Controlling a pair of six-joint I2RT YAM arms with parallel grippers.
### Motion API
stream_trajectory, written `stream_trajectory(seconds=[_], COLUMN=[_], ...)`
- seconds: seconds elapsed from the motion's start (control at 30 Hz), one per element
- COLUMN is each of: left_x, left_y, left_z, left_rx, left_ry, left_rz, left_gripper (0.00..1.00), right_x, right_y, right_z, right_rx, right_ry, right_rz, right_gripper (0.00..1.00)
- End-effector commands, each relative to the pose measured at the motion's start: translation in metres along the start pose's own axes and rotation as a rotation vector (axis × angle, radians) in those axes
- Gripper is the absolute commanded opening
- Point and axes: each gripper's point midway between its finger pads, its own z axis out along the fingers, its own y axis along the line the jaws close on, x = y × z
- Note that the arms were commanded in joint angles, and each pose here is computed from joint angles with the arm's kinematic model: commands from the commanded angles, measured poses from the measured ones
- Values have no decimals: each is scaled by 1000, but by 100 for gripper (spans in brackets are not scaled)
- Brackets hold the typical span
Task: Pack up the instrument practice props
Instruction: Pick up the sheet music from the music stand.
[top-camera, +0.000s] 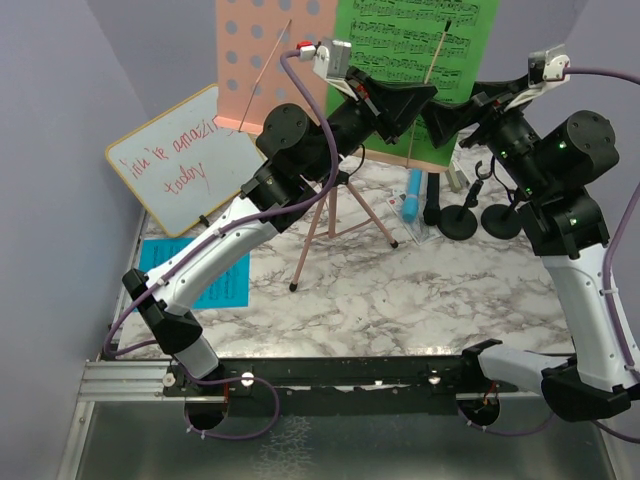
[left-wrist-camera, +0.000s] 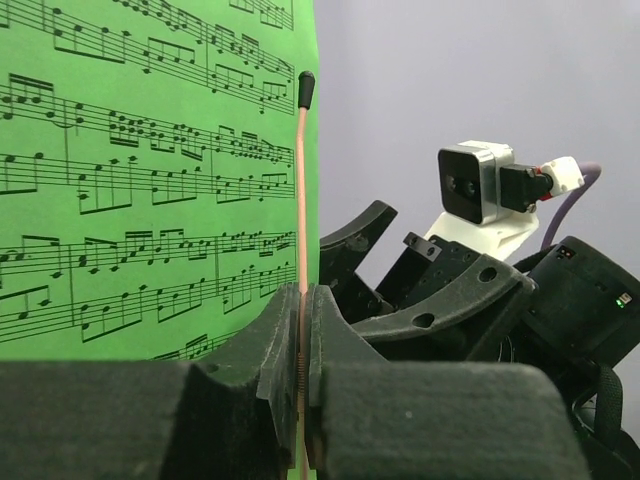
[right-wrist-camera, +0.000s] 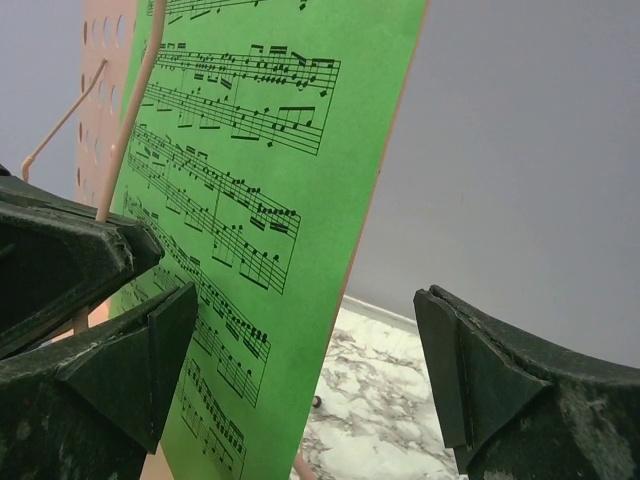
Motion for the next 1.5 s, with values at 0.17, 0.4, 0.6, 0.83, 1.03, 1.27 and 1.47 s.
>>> stream_trajectory(seconds=[0.17,0.4,0.6,0.83,1.03,1.27,1.47], left_x=[-21,-24,-26,-25,-26,-24,-20], left_y=[-8,-6,-2,3,9,19,28], left_z=[-8,-12,-16,-18,-19,-19,-19], left_rx=[21,5,-20,-40,-73,-110,-144], left_ry=[-61,-69,-77,-80,-90,-95,-96], left_rz=[48,59,72,84,91,106,120], left_gripper=[1,1,0,0,0,0,0], right_x=[-7,-7,-5,-8,-20,-31,-40], right_y=[-8,-38,-50,-39,-43,-43,-44], right_z=[4,-10,-23,-35,-48,-65,-83], right_rx=[41,211,283,235,276,301,336], right_ry=[-25,-23,-15,-14,-42,-70,-94], right_rz=[-1,-62,-104,-113,-123,-121,-113], right_gripper=[95,87,81,63,47,35,25])
